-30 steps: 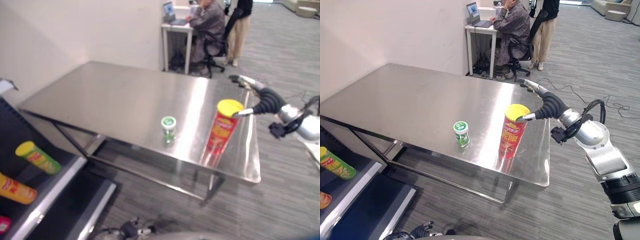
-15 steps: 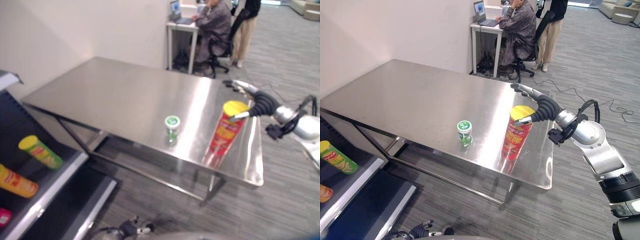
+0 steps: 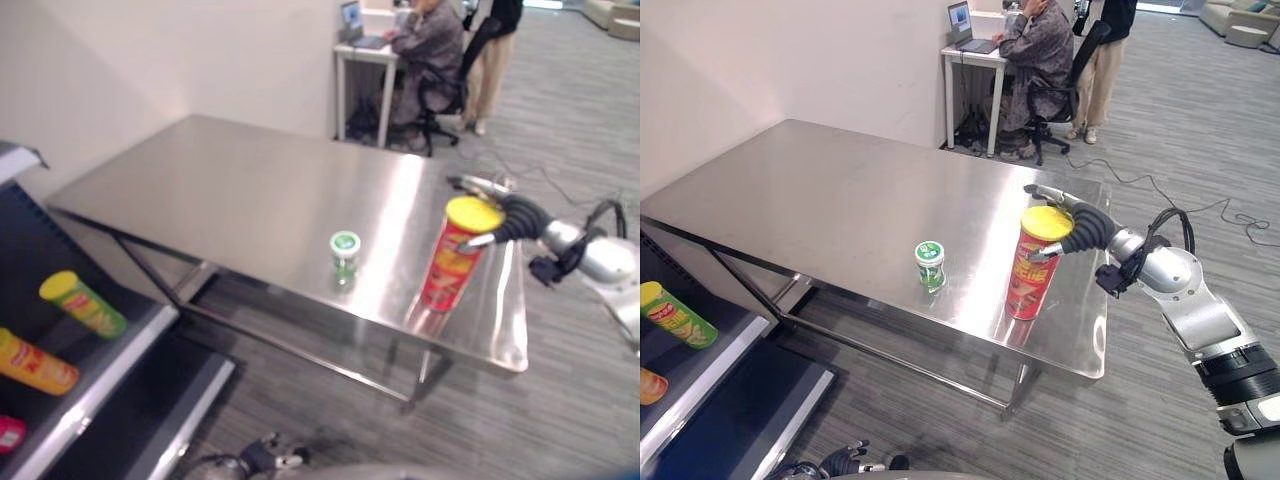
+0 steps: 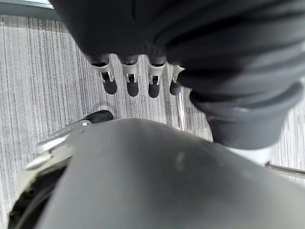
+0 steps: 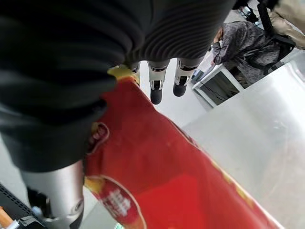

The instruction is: Put the goods on the table back onto the shelves and tidy them up.

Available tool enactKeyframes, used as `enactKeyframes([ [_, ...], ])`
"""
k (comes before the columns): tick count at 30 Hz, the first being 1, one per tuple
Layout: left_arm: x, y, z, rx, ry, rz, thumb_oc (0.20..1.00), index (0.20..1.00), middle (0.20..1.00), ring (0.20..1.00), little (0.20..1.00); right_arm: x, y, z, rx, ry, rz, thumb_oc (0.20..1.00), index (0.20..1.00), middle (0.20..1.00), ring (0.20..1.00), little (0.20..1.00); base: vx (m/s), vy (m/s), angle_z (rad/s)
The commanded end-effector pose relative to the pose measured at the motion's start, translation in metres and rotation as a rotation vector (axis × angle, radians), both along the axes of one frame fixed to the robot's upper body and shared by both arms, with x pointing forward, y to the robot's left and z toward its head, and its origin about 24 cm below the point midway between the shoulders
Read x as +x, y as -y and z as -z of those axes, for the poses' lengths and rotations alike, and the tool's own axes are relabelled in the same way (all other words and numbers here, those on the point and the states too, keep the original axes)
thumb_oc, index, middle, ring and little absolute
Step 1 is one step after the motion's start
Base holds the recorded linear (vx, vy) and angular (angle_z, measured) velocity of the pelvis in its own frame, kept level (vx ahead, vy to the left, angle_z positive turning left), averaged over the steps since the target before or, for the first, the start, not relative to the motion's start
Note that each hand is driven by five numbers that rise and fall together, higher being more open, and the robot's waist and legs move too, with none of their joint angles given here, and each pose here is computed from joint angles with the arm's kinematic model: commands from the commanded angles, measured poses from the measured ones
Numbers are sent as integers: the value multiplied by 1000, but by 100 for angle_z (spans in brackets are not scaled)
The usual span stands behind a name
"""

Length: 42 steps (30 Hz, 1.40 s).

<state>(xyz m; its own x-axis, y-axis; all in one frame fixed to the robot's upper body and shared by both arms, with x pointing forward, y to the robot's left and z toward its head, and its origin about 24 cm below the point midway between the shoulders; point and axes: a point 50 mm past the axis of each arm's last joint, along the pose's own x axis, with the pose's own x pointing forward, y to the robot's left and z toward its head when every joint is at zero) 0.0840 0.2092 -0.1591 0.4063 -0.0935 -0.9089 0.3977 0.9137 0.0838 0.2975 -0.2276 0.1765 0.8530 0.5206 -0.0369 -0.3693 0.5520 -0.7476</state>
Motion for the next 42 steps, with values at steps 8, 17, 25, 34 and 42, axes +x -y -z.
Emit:
enactKeyframes([
  [8, 3, 6, 1, -44, -6, 18, 1000, 1000, 1000, 1000, 1000, 1, -9, 8, 8, -111, -86, 1000, 1000, 1000, 1000, 1000, 1, 0, 0],
  [17, 4, 9, 1, -69, 0, -4, 1000, 1000, 1000, 1000, 1000, -5, -12, 6, -81, -156, -148, 297, 297, 297, 297, 297, 0, 0, 0],
  [25, 11, 10, -2, -75, 37, -14, 1000, 1000, 1000, 1000, 1000, -10, -4, -2, -119, -88, -120, 200, 200, 200, 200, 200, 0, 0, 0],
  [34, 20, 7, -6, -65, 79, -28, 1000, 1000, 1000, 1000, 1000, -8, 14, -18, -58, 79, 21, 200, 200, 200, 200, 200, 0, 0, 0],
  [42, 26, -8, -9, 23, 113, -70, 1000, 1000, 1000, 1000, 1000, -9, 38, -55, -7, 478, 298, 200, 200, 200, 200, 200, 1, -5, 0],
])
